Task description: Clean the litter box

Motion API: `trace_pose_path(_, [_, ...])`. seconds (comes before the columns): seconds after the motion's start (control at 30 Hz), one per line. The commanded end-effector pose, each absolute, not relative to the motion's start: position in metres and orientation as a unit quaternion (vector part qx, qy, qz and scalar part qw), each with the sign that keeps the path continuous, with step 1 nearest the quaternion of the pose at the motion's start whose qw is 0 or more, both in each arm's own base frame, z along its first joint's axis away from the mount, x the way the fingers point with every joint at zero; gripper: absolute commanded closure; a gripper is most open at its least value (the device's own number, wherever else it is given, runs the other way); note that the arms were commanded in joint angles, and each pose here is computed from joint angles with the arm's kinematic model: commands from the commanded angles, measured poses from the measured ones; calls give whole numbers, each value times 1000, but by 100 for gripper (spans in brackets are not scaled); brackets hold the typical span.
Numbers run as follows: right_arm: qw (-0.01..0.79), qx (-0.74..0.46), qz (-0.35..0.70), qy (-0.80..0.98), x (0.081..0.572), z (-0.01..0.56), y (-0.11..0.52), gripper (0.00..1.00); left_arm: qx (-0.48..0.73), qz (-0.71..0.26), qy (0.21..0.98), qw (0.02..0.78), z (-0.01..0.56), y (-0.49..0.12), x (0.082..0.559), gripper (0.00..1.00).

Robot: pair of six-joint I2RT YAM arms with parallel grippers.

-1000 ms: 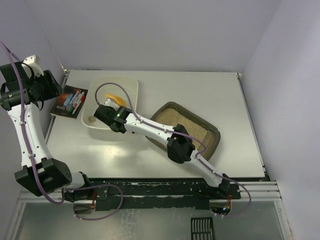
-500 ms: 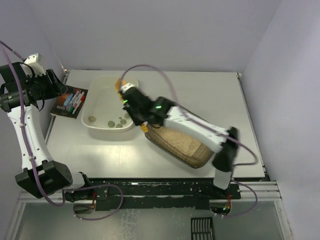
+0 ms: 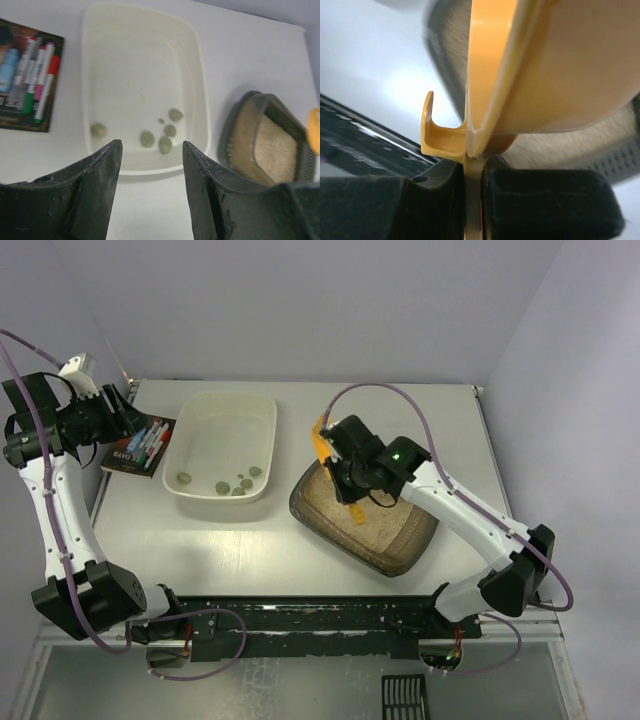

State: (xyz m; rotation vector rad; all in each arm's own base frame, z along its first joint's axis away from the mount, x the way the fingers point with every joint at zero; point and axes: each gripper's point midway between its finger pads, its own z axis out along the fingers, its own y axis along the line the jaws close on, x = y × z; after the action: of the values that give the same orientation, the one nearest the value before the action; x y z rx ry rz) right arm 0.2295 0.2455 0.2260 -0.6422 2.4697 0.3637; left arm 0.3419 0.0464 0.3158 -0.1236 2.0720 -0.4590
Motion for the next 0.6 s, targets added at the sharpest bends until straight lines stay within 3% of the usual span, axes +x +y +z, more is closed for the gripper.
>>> trace_pose_path(0.0, [229, -258, -34, 938, 220, 186, 178, 100, -5, -286, 831, 476, 325, 10, 338, 37])
trace_pose_path(0.17, [262, -300, -61, 915, 233, 189, 171, 100, -6, -273, 836, 476, 319, 11, 336, 37])
trace_pose_path(0.57, [169, -376, 77, 908, 215, 143, 214, 100, 33, -284, 859, 425, 303, -8, 335, 38])
